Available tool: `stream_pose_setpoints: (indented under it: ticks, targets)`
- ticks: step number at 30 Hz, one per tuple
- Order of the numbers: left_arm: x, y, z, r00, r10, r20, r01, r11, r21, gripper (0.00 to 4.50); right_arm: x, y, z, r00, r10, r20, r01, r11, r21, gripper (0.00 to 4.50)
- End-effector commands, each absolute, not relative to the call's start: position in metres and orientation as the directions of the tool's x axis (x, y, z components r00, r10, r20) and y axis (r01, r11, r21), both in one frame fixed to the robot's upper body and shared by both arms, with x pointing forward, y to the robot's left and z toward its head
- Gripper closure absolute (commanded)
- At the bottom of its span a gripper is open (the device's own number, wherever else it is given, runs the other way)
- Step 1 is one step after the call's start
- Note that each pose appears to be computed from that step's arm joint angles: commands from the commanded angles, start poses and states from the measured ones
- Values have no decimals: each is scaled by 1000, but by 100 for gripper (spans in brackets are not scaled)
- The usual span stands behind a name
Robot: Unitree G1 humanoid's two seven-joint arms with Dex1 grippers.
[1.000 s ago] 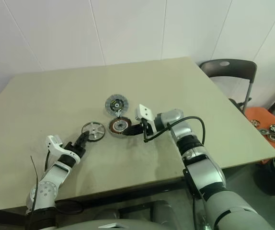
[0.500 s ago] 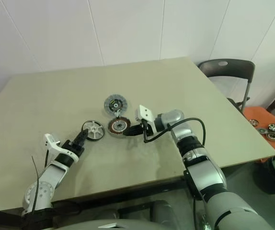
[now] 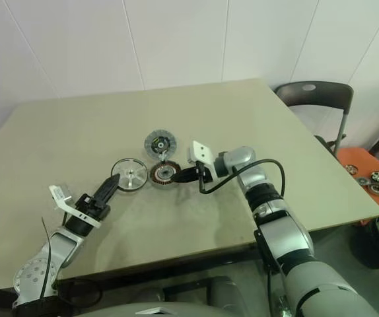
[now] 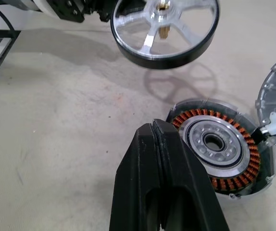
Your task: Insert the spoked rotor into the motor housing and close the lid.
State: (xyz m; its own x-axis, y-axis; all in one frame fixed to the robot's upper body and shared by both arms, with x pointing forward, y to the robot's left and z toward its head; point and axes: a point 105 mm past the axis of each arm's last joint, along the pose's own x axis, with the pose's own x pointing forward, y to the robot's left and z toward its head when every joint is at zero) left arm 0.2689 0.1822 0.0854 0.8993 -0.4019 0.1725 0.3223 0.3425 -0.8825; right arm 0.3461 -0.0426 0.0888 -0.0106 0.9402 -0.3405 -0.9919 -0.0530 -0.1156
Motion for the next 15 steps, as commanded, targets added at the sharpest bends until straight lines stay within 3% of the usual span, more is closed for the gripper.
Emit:
stream_pose_setpoints:
  ticks: [1, 15]
  targets:
    - [274, 166, 108, 849, -455, 268, 424, 283, -860, 402, 354, -45, 105, 20, 946, -324, -983, -40, -179, 450]
    - [313, 131, 79, 814, -538, 218, 370, 193, -909, 402, 352, -60, 118, -12, 932, -362, -973, -95, -212, 450]
